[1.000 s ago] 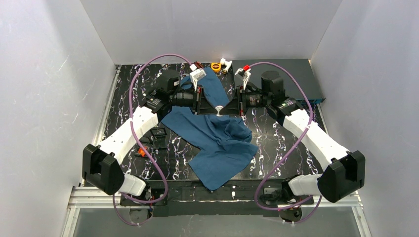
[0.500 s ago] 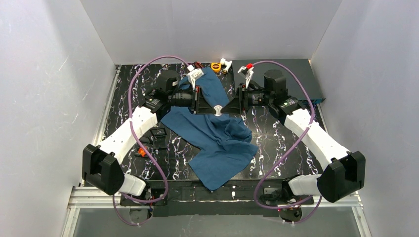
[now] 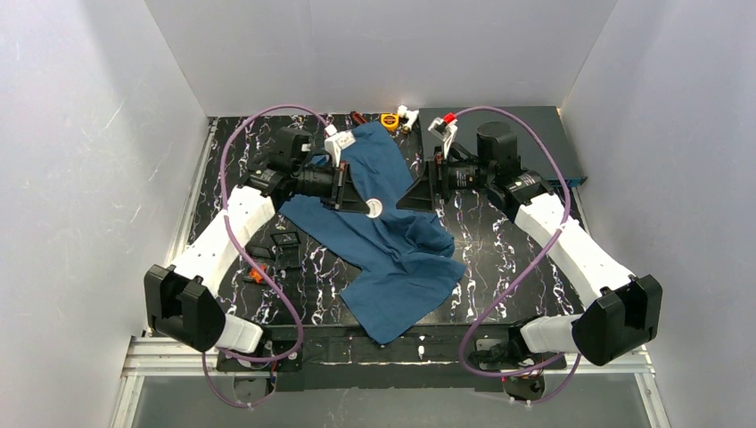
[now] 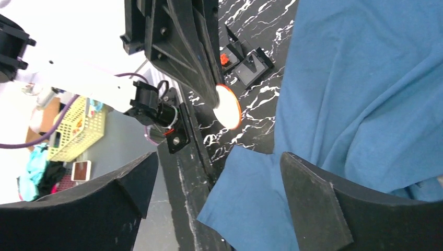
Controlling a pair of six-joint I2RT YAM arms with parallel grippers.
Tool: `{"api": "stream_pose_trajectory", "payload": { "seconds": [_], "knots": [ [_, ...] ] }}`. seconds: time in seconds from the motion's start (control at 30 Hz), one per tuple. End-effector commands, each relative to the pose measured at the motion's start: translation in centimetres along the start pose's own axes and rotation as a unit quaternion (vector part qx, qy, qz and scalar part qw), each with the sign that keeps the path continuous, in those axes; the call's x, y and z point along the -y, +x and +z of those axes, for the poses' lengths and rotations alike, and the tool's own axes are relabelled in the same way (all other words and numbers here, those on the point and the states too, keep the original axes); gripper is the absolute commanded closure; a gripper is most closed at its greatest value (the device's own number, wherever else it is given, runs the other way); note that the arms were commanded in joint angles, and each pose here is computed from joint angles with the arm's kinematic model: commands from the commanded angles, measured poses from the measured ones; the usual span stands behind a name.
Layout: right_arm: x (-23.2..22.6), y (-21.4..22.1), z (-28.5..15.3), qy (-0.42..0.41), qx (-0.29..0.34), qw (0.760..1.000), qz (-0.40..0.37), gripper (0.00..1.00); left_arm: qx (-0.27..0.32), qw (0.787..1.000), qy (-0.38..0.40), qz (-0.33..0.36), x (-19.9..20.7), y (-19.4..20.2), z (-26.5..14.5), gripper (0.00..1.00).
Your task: Remove the brooch from the garment
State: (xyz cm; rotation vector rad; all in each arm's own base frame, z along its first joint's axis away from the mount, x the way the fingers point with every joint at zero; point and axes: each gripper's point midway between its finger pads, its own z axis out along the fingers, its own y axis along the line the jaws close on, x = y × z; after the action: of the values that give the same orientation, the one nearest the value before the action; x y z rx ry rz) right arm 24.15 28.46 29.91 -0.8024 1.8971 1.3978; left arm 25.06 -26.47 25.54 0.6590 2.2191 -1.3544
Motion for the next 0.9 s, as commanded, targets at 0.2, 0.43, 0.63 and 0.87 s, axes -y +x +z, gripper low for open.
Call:
{"api": "stream_pose_trajectory", "payload": {
  "seconds": [0.2,0.43,0.63,0.87],
  "knots": [
    [1.6,0.6,-1.5,0.06,-0.041,0.996,-0.047,0.02,-0.154,0.971,-0.156,0.092,-2.0,7.9,-9.9,1.0],
    [2.3,1.2,-1.7,0.076,-0.051,0.994,-0.057,0.02,-0.245,0.87,-0.391,0.17,-9.7,11.5,-17.0,1.0],
    [2.7,1.5,-1.5,0.077,-0.055,0.994,-0.053,0.02,-0.271,0.799,-0.491,0.22,-14.2,12.5,-19.3,1.0],
    [3.1,1.8,-1.5,0.079,-0.063,0.993,-0.054,0.02,-0.297,0.759,-0.516,0.263,-17.5,12.4,-17.4,1.0]
  ]
}}
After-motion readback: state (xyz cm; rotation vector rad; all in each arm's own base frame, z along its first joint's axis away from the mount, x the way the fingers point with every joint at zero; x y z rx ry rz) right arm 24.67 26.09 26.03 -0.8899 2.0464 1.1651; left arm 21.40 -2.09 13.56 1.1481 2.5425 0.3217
